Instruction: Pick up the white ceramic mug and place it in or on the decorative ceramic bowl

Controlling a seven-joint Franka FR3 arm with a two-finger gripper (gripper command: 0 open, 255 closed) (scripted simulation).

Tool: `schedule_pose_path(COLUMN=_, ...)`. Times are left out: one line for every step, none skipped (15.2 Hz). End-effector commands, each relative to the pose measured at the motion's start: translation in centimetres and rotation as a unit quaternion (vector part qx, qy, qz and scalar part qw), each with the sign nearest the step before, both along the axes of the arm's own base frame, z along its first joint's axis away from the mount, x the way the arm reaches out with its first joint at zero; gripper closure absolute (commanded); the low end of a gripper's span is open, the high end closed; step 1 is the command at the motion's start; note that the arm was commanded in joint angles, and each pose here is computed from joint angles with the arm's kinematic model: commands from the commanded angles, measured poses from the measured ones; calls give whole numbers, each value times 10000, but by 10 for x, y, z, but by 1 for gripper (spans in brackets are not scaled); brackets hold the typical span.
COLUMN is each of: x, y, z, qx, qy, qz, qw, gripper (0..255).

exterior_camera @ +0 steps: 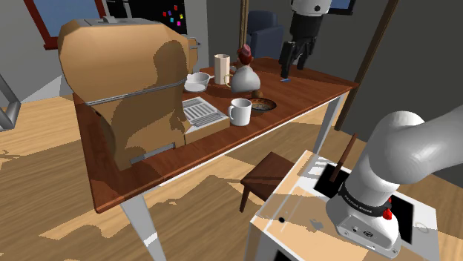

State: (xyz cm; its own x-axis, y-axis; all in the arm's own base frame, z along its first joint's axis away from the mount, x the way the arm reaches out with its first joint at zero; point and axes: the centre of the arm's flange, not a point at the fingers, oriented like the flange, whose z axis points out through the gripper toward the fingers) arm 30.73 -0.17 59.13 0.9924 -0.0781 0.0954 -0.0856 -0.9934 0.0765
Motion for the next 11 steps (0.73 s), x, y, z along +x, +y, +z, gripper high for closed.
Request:
schedule_pose_path(x=0, y=0, z=0, qx=0, qy=0, qz=0, qw=10000, gripper=0)
schedule_pose_path(x=10, y=-6, z=-7, qx=21, qy=21, qz=30, qw=10000, gripper=0)
schedule_pose_path(x=21, y=-13, z=-14, qx=42, qy=43, qz=59, qw=10000, gripper=0)
schedule_pose_path(x=31, y=-19, z=-21, qx=63, qy=64, qz=89, qw=9999, gripper=0)
schedule_pose_path(x=41, y=-25, z=-28, qx=84, qy=85, qz=119, qw=9999, gripper=0)
schedule_pose_path(x=52, y=-31, z=-35, qx=105, qy=106, qz=149, qw=9998, gripper=0)
schedule_pose_path(x=62, y=-37, z=-42, qx=126, qy=128, qz=178, qw=9997, gripper=0)
schedule_pose_path(x=72, y=-42, z=-49, qx=147, qy=149, qz=208, qw=9996, gripper=0)
schedule_pose_path(x=83, y=-48, z=-57, qx=168, qy=170, qz=238, qw=9994, gripper=0)
schedule_pose_path(x=93, y=-54, z=-64, qx=189, qy=192, qz=268, qw=9993, gripper=0)
schedule_pose_path(x=103, y=-59, z=-72, qx=210, qy=213, qz=297, qw=9991, gripper=0)
